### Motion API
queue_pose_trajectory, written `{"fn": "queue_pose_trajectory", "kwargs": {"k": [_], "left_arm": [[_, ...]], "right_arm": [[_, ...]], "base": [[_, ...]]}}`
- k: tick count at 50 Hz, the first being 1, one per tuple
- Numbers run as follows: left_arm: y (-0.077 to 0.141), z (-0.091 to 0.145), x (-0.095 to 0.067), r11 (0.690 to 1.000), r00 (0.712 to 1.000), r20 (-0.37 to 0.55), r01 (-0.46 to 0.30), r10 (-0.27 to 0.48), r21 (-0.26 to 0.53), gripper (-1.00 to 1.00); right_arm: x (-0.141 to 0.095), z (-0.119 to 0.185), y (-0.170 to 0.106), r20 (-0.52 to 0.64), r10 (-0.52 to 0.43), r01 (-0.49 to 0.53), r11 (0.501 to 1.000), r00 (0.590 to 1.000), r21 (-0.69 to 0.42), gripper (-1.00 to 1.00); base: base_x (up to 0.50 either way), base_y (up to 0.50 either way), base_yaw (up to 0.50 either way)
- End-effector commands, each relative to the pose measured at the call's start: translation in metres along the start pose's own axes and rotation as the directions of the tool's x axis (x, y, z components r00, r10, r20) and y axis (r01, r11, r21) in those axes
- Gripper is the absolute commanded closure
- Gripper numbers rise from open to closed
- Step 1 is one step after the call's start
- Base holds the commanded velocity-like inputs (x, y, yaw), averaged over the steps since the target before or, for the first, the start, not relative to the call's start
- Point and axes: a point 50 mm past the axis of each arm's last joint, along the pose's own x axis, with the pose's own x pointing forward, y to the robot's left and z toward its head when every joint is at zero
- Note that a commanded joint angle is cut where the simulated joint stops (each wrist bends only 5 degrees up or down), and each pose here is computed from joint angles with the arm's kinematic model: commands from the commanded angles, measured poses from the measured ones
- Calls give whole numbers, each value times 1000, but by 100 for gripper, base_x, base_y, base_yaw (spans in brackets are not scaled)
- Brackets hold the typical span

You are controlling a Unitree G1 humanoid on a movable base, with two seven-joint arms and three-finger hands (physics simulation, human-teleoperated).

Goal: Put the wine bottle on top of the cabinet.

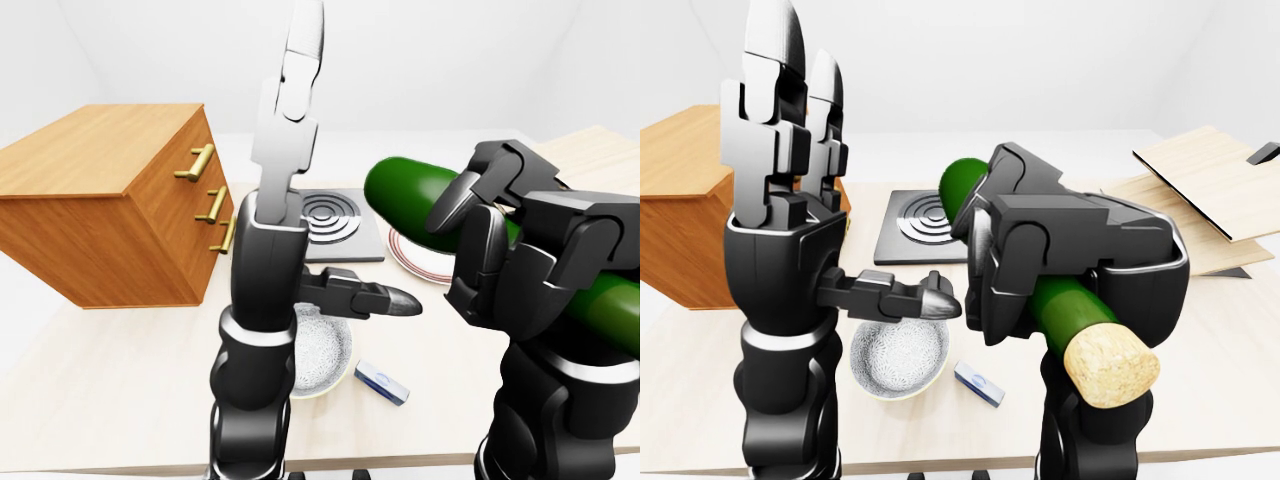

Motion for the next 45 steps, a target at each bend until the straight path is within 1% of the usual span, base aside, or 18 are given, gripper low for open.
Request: {"fn": "queue_pose_trajectory", "kwargs": {"k": [1,9,15,19,22,25,31,35,36,39,45], "left_arm": [[-8,3,5,1000,1000,9,15,-15,17,-100],[-14,0,7,1000,1000,-7,22,-21,12,-100],[-18,-5,6,1000,999,-37,24,-24,1,-100],[-20,-5,8,1000,999,-33,23,-23,-4,-100],[-23,-12,6,1000,997,-69,23,-24,-16,-100],[-26,-12,6,999,997,-74,23,-24,-24,-100],[-28,-6,9,999,998,-47,28,-29,-23,-100],[-29,-7,9,999,998,-54,30,-32,-26,-100],[-29,-4,10,999,999,-37,32,-33,-23,-100],[-31,-2,11,999,999,-31,34,-34,-23,-100],[-33,-7,11,999,998,-53,35,-36,-30,-100]], "right_arm": [[0,2,-3,10,-88,87,996,996,16,100],[1,3,-1,16,-89,88,996,996,25,100],[1,4,-2,19,-89,89,996,996,20,100],[0,3,-2,11,-92,92,995,996,24,100],[-1,3,-1,11,-92,92,995,996,27,100],[-1,3,-2,7,-92,92,995,996,27,100],[-1,1,-1,-1,-95,95,995,995,33,100],[1,2,0,10,-88,87,996,996,36,100],[1,2,0,10,-87,86,996,996,37,100],[1,2,1,14,-86,85,996,996,37,100],[2,3,1,22,-83,82,996,996,33,100]], "base": [[0,0,0],[0,0,0],[0,0,0],[0,0,0],[0,0,0],[0,0,0],[0,0,0],[0,0,0],[0,0,0],[0,0,0],[0,0,0]]}}
